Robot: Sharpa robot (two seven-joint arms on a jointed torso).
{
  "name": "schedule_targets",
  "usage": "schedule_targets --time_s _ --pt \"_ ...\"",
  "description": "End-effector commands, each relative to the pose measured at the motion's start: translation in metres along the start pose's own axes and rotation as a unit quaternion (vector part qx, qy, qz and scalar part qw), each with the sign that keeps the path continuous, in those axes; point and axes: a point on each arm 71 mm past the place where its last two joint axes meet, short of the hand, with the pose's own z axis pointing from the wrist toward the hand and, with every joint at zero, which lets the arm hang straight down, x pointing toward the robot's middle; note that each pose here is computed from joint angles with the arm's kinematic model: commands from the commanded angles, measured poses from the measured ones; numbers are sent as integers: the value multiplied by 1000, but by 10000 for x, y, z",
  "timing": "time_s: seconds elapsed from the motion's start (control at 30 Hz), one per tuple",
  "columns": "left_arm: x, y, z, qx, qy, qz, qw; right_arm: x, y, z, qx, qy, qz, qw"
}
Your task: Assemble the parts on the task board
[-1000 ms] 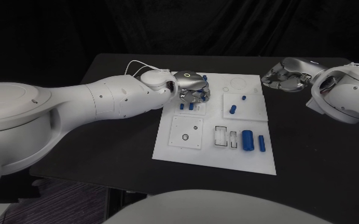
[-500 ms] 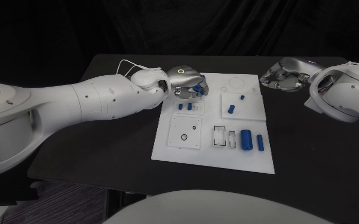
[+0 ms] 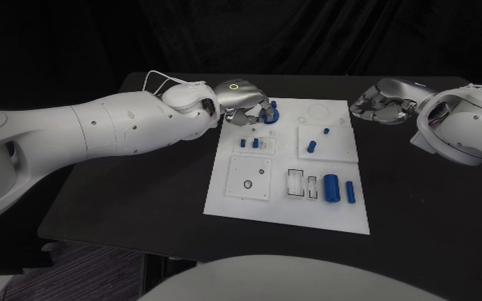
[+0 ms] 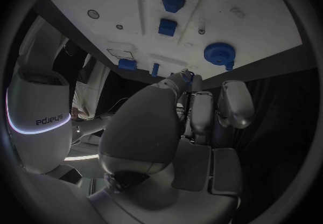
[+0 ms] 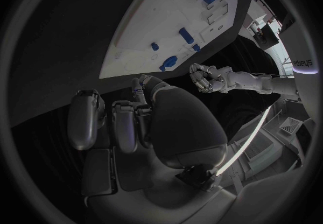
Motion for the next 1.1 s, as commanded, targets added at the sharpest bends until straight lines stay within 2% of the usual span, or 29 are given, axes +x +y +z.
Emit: schedule_targets --time_s 0.03,0.37,0.53,1.1 --pt "26 52 -18 -15 28 -8 999 19 2 -2 3 6 0 1000" --pt "88 183 -65 -49 56 -12 997 27 -4 -10 4 11 -1 1000" --pt "115 219 -79 -59 64 -14 996 28 6 -8 2 10 0 1000" --pt "232 191 -83 -62 77 -23 995 25 9 -2 1 8 0 1000"
